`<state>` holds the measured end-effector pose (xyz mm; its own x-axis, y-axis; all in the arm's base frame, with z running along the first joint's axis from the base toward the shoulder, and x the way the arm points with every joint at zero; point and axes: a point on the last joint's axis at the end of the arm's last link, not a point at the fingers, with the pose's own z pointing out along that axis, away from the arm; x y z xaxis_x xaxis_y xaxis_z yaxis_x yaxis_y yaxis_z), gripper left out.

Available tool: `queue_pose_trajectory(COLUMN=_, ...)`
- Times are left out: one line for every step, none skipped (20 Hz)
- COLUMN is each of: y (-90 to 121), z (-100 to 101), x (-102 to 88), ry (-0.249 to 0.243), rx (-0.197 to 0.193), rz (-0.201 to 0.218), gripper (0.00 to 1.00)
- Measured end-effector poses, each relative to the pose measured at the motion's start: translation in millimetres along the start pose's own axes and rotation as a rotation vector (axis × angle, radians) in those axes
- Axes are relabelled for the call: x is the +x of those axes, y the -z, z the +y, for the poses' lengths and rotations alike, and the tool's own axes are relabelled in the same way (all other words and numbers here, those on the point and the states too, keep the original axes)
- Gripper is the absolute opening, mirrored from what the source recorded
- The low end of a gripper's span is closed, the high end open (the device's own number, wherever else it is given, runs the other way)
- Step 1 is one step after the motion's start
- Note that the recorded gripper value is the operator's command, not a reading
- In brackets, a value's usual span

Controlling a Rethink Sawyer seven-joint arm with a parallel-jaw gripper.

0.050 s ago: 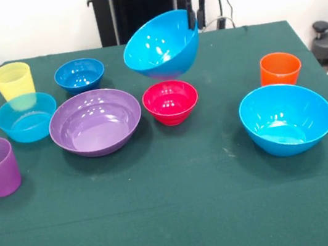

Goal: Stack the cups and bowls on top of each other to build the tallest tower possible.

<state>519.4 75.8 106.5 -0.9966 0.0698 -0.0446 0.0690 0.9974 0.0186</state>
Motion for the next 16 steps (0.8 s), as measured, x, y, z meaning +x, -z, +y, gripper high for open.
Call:
queue_pose_trajectory(y=-3, z=0, x=-1.1, ry=-0.001, rx=-0.002, rz=0.004, gripper=0.00)
queue_pose_trajectory(y=-6, z=0, x=-2.1, ry=-0.002, rx=-0.003, rz=0.006, gripper=0.00)
queue_pose_trajectory(y=-7, z=0, x=-2.7, ry=-0.002, rx=-0.004, rz=0.007, gripper=0.00)
queue_pose_trajectory(y=-11, z=0, x=-5.3, ry=-0.004, rx=-0.007, rz=0.009, gripper=0.00)
queue_pose_trajectory(y=-13, z=0, x=-7.0, ry=-0.005, rx=-0.008, rz=0.009, gripper=0.00)
queue_pose_trajectory(y=-15, z=0, x=-9.0, ry=-0.006, rx=-0.009, rz=0.010, gripper=0.00)
queue_pose_trajectory(y=-17, z=0, x=-10.4, ry=-0.007, rx=-0.010, rz=0.010, gripper=0.00)
queue_pose_trajectory(y=-19, z=0, x=-11.8, ry=-0.007, rx=-0.011, rz=0.011, gripper=0.00)
queue_pose_trajectory(y=-23, z=0, x=-14.9, ry=-0.009, rx=-0.013, rz=0.012, gripper=0.00)
queue_pose_trajectory(y=-24, z=0, x=-16.1, ry=-0.010, rx=-0.014, rz=0.012, gripper=0.00)
queue_pose_trajectory(y=-26, z=0, x=-17.5, ry=-0.011, rx=-0.015, rz=0.012, gripper=0.00)
queue_pose_trajectory(y=-26, z=0, x=-18.0, ry=-0.011, rx=-0.015, rz=0.011, gripper=0.00)
queue_pose_trajectory(y=-26, z=0, x=-18.4, ry=-0.011, rx=-0.015, rz=0.011, gripper=0.00)
queue_pose_trajectory(y=-26, z=0, x=-19.2, ry=-0.011, rx=-0.015, rz=0.010, gripper=0.00)
queue_pose_trajectory(y=-26, z=0, x=-19.5, ry=-0.011, rx=-0.015, rz=0.009, gripper=0.00)
queue_pose_trajectory(y=-26, z=0, x=-19.9, ry=-0.011, rx=-0.015, rz=0.008, gripper=0.00)
